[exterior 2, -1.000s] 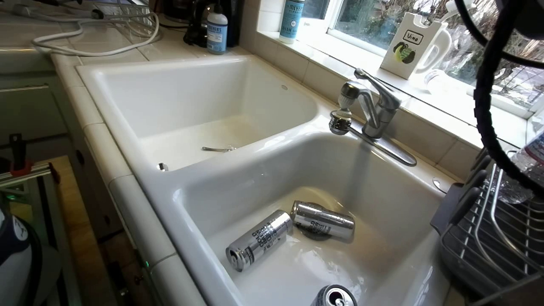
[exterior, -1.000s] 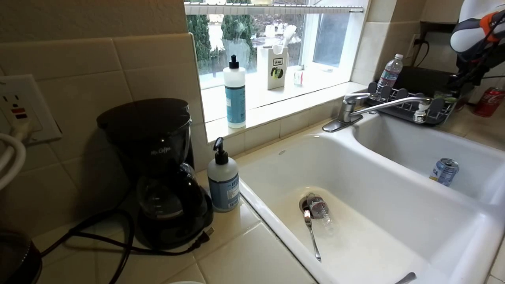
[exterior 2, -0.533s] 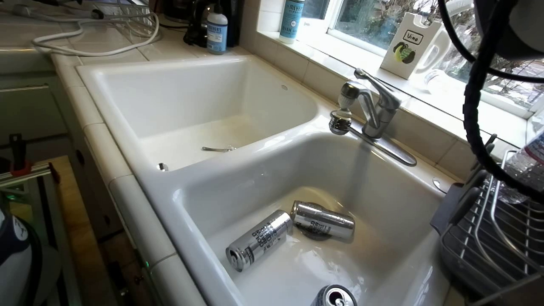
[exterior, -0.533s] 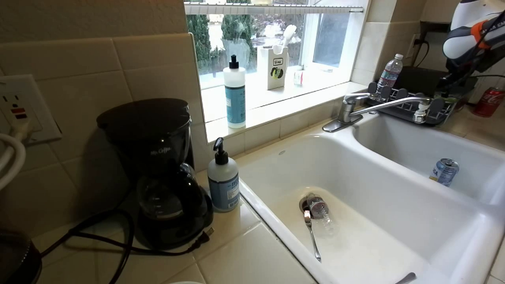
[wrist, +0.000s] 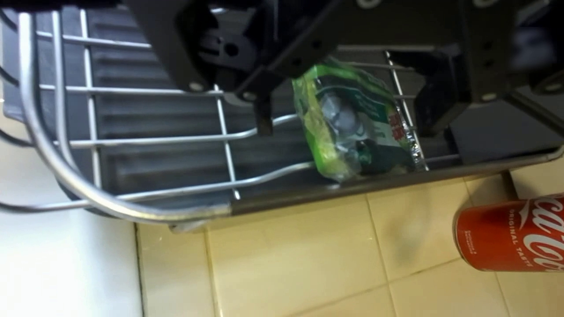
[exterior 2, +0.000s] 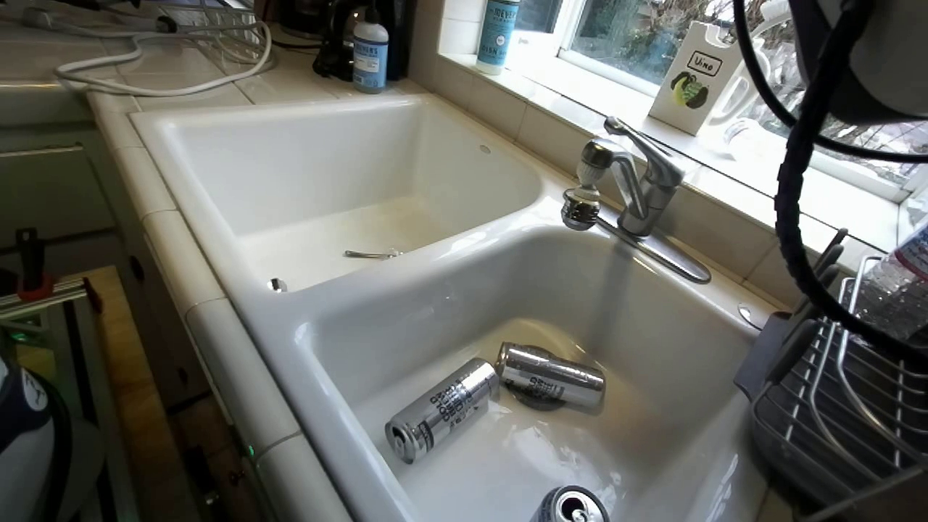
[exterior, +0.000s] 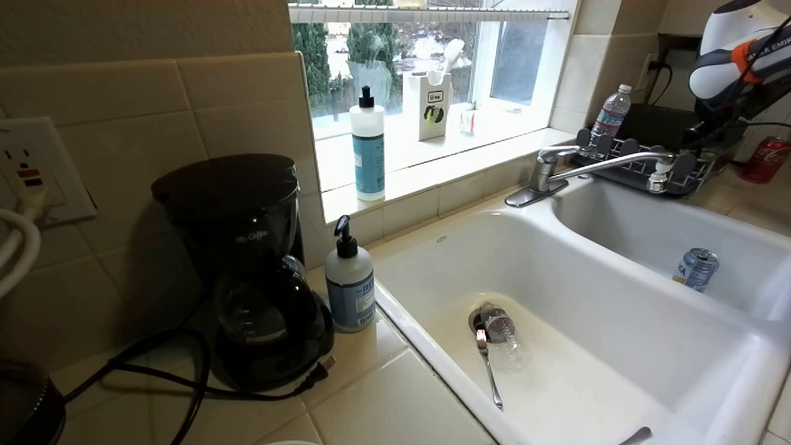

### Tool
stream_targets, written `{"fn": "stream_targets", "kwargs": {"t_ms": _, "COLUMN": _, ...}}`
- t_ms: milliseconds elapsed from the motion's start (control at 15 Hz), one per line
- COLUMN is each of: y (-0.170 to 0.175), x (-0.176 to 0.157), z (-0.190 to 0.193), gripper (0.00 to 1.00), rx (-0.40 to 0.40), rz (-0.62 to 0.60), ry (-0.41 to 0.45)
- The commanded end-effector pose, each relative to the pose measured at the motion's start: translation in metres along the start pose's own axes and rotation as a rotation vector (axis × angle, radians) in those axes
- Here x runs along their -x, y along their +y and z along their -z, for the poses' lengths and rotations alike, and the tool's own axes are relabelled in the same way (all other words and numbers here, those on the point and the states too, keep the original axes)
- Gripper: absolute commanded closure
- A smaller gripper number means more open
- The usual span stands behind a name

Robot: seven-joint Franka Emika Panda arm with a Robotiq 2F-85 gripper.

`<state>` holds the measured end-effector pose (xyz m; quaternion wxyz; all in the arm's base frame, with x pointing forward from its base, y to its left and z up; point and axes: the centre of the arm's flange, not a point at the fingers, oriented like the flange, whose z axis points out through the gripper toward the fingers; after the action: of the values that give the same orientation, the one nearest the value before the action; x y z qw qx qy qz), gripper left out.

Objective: Put the green object from the dishrack on the window.

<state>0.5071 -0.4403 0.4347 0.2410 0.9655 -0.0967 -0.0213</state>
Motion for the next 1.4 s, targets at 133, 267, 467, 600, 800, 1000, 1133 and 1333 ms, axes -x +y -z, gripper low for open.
{"fn": "stream_targets", "kwargs": {"t_ms": 133, "y": -0.009, "x": -0.006, "z": -0.023, "gripper": 0.63, "rx": 0.019, "rz": -0.006, "ry": -0.018}}
{"fn": "stream_targets", "kwargs": {"t_ms": 267, "y": -0.006, "x": -0.002, "z": -0.012, "gripper": 0.79, "rx": 0.057, "rz": -0.019, "ry": -0.024}}
{"fn": "stream_targets", "kwargs": {"t_ms": 467, "y": 0.004, "x": 0.007, "z": 0.02, "gripper": 0.98, "rx": 0.105, "rz": -0.07, "ry": -0.014}}
{"fn": "stream_targets", "kwargs": {"t_ms": 600, "y": 0.013, "x": 0.013, "z": 0.042, "gripper": 1.0, "rx": 0.151, "rz": -0.103, "ry": 0.001}}
{"fn": "stream_targets", "kwargs": {"t_ms": 800, "y": 0.026, "x": 0.026, "z": 0.081, "gripper": 0.98, "rx": 0.211, "rz": -0.142, "ry": 0.07}}
{"fn": "stream_targets", "kwargs": {"t_ms": 1000, "y": 0.03, "x": 0.038, "z": 0.132, "gripper": 0.98, "rx": 0.144, "rz": -0.045, "ry": 0.203}}
{"fn": "stream_targets", "kwargs": {"t_ms": 1133, "y": 0.018, "x": 0.049, "z": 0.175, "gripper": 0.98, "rx": 0.153, "rz": 0.036, "ry": 0.284}}
{"fn": "stream_targets", "kwargs": {"t_ms": 1333, "y": -0.014, "x": 0.066, "z": 0.229, "gripper": 0.98, "rx": 0.163, "rz": 0.167, "ry": 0.38}}
